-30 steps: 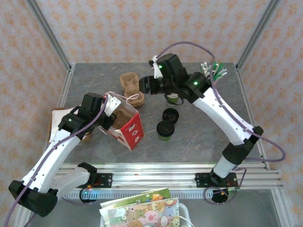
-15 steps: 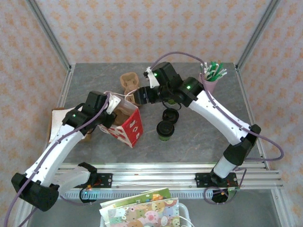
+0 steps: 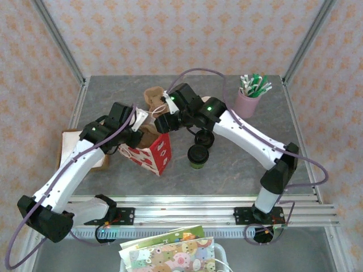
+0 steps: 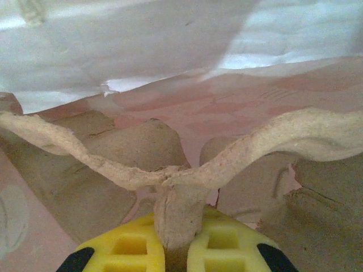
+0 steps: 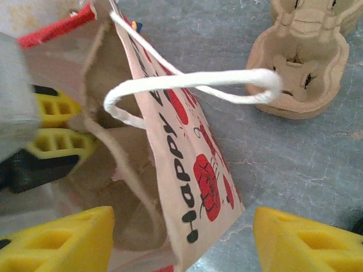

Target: Pack the takeout coffee

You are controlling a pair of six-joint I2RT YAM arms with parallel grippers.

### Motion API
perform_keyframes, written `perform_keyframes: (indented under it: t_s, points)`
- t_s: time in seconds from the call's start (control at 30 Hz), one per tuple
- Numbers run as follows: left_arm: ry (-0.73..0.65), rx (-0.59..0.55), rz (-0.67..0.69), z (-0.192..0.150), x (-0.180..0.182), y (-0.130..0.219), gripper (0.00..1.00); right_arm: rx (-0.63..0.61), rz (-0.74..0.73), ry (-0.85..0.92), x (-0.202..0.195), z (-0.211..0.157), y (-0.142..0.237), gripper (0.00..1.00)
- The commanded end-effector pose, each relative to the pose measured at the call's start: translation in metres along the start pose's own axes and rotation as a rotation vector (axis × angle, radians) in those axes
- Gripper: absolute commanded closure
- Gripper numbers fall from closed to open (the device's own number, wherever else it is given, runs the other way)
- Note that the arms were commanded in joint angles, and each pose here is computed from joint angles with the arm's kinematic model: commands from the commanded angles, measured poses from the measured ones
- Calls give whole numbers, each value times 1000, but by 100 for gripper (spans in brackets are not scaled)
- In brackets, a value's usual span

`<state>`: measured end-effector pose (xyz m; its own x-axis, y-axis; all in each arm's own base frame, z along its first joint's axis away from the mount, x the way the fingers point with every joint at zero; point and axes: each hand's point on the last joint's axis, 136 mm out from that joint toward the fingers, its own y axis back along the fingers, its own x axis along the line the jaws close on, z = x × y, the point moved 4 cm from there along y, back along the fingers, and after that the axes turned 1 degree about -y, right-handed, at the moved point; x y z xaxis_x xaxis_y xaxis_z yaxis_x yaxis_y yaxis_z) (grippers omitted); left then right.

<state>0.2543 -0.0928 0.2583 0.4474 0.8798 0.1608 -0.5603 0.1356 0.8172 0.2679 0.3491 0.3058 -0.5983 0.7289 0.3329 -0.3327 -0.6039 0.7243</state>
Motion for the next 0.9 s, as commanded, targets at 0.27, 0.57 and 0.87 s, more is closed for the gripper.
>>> perform_keyframes:
  t_s: [0.27,0.57,0.87]
  points:
    - [-13,7,2,2,-1,9,100,-58,-129,91,-6,18,-19,60]
    - [-19,55,4,-18,-4,2,100,-109,-149,98,-3,28,-10,87]
    - [-43,104,14,-25,-6,-8,100,-226,-149,89,14,37,5,100]
